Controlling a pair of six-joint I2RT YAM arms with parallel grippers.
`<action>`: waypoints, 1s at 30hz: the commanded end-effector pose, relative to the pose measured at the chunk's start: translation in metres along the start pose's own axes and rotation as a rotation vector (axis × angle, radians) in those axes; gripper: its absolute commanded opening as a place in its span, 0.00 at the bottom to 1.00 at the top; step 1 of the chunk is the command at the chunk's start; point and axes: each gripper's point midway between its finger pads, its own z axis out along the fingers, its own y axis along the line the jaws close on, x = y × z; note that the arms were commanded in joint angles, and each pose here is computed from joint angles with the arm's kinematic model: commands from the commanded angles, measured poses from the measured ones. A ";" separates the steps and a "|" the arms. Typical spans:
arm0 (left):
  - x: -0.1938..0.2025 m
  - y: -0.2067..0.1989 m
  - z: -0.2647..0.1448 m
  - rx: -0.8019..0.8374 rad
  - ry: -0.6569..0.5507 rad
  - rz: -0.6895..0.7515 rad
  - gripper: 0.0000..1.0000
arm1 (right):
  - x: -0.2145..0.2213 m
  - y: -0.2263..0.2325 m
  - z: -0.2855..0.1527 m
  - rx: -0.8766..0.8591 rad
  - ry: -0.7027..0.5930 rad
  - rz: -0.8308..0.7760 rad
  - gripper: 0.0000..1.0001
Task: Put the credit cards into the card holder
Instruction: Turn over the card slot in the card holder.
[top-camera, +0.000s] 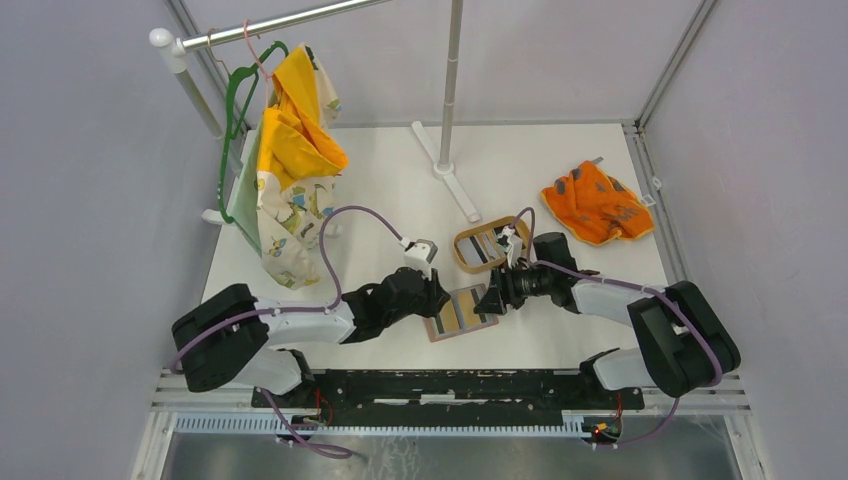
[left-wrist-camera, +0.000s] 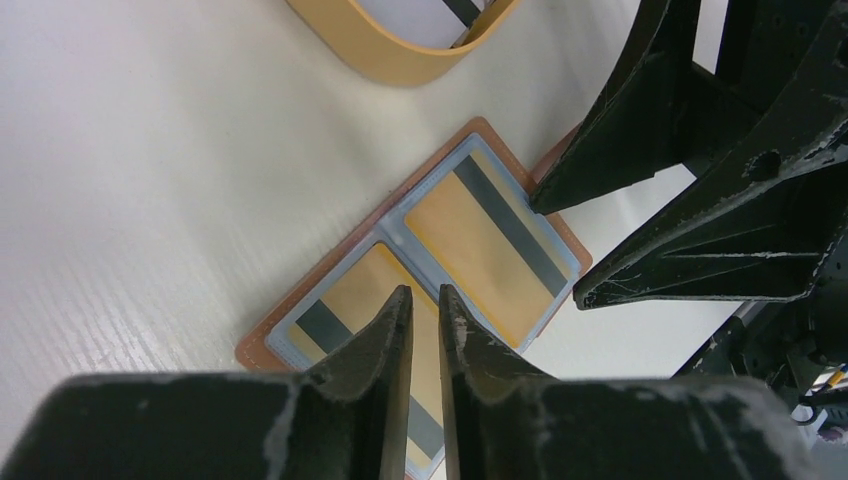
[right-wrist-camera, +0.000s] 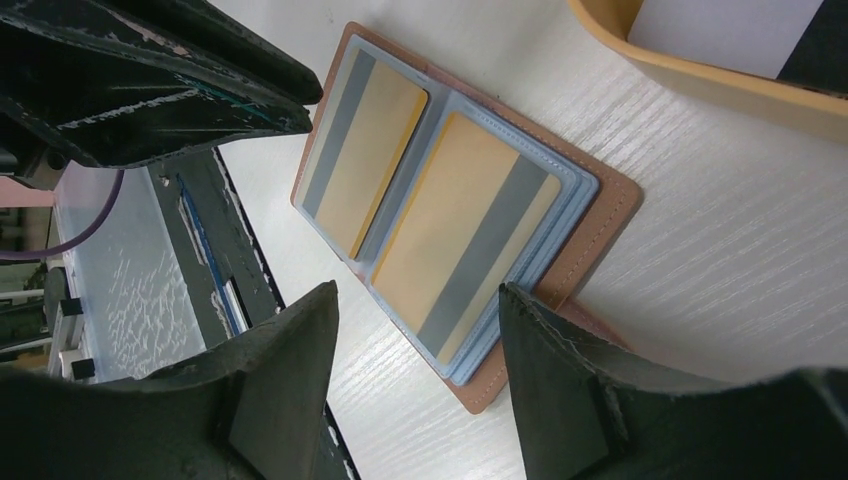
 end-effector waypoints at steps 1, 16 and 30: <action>-0.013 -0.020 0.006 0.070 -0.034 -0.022 0.20 | -0.018 -0.005 0.002 0.030 -0.036 0.001 0.65; 0.020 -0.021 0.029 0.090 0.063 -0.048 0.06 | -0.014 -0.010 0.005 0.046 -0.026 0.035 0.51; 0.030 -0.010 0.031 0.051 0.085 -0.035 0.04 | -0.021 0.009 0.006 -0.062 -0.077 0.071 0.45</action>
